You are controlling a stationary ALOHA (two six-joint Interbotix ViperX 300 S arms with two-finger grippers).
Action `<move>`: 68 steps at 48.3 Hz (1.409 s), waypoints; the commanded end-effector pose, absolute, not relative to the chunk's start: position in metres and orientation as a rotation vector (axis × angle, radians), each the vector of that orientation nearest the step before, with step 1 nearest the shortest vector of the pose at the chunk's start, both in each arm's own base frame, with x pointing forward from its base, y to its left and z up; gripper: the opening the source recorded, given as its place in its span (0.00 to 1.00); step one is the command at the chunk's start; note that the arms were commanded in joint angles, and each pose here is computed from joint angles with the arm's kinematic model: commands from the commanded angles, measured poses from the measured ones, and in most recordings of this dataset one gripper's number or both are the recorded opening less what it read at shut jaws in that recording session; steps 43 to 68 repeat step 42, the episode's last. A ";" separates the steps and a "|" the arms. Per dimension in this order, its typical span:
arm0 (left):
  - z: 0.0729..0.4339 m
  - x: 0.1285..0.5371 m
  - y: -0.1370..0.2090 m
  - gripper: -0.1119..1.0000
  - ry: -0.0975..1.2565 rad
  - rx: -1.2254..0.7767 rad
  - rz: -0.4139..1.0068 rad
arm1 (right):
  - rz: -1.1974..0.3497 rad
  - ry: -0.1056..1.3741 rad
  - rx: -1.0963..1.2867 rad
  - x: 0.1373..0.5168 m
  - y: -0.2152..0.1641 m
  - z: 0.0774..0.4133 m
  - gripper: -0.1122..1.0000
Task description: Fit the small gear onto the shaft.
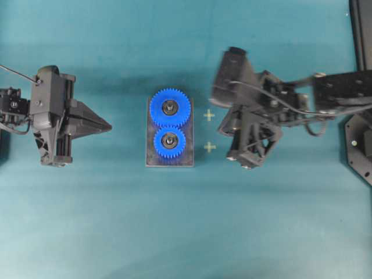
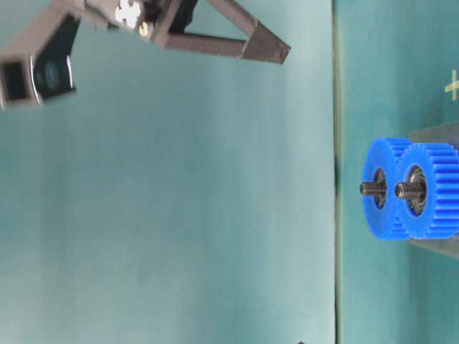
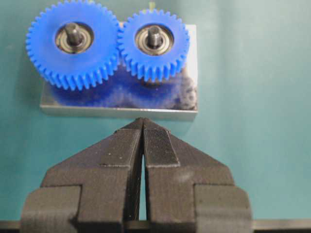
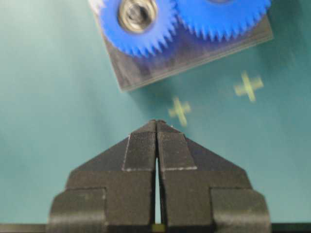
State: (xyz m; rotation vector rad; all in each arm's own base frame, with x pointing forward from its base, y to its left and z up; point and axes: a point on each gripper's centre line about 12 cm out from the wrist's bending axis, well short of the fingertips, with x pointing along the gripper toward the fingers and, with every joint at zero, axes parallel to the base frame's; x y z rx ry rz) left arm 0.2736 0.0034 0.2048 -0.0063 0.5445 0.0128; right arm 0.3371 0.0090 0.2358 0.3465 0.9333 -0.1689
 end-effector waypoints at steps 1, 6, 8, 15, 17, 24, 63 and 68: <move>0.216 0.278 0.003 0.10 0.506 -0.003 0.010 | -0.154 0.866 0.352 0.340 0.010 0.239 0.10; 0.215 0.278 0.003 0.10 0.509 -0.001 0.010 | -0.154 0.842 0.355 0.360 0.008 0.226 0.10; 0.216 0.279 0.003 0.10 0.508 -0.001 0.010 | -0.158 0.851 0.355 0.368 0.007 0.220 0.10; 0.219 0.280 0.003 0.10 0.499 -0.003 0.010 | -0.184 0.904 0.356 0.389 0.001 0.201 0.10; 0.220 0.280 0.003 0.10 0.495 -0.003 0.010 | -0.189 0.911 0.356 0.393 -0.001 0.197 0.10; 0.219 0.281 0.003 0.10 0.497 -0.004 0.011 | -0.199 0.906 0.354 0.402 -0.008 0.185 0.10; 0.219 0.281 0.003 0.10 0.500 -0.003 0.010 | -0.200 0.937 0.357 0.419 -0.007 0.162 0.10; 0.219 0.281 0.003 0.10 0.500 -0.003 0.010 | -0.200 0.937 0.357 0.419 -0.007 0.162 0.10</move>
